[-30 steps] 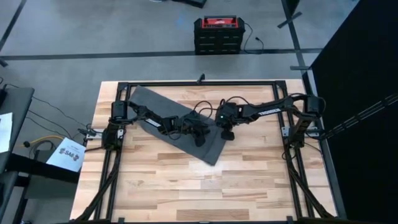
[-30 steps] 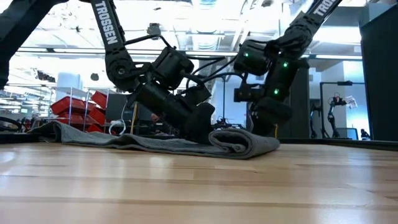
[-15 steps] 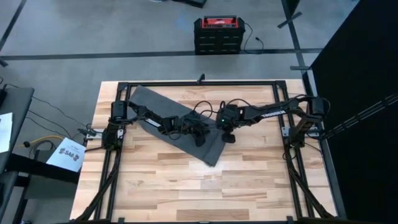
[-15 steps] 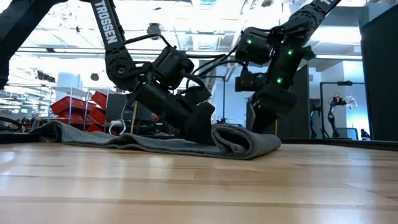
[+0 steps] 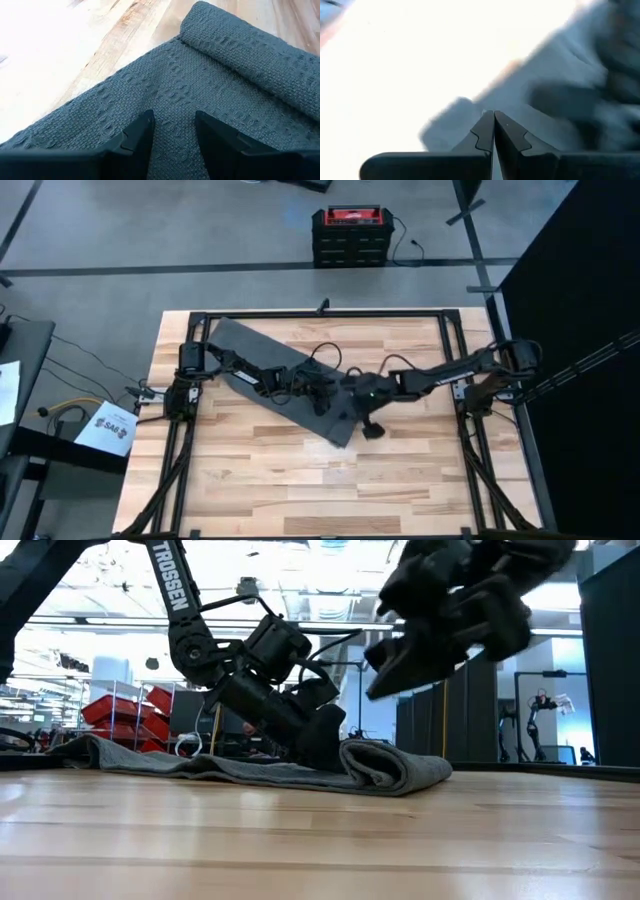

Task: Roll towel
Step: Roll the gray towel

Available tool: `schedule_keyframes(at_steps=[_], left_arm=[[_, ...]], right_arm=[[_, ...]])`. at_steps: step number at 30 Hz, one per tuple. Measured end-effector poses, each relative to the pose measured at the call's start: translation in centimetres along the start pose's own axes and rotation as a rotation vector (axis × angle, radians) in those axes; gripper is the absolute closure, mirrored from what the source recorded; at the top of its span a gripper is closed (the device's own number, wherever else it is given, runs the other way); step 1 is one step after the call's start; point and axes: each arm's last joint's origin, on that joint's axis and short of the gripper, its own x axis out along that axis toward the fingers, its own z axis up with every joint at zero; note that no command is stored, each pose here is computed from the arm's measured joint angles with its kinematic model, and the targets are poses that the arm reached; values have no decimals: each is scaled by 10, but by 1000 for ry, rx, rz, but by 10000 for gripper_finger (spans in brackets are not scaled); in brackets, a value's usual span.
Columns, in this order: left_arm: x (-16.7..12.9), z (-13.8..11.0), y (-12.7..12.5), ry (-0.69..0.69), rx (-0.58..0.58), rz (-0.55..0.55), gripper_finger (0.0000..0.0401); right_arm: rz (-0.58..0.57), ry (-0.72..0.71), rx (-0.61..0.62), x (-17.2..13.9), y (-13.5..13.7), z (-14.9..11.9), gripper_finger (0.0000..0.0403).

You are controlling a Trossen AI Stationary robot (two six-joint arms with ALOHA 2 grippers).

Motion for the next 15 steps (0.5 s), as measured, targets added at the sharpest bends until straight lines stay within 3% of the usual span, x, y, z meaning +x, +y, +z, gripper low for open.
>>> schedule_keyframes(at_steps=[10,15], left_arm=[[0,3,-2,-32,-5,-6,268],[0,3,-2,-31,-4,-6,268]], right_arm=[[84,-171,-39,45,11,-24,403],[131,-154,-30,58,11,-38,403]])
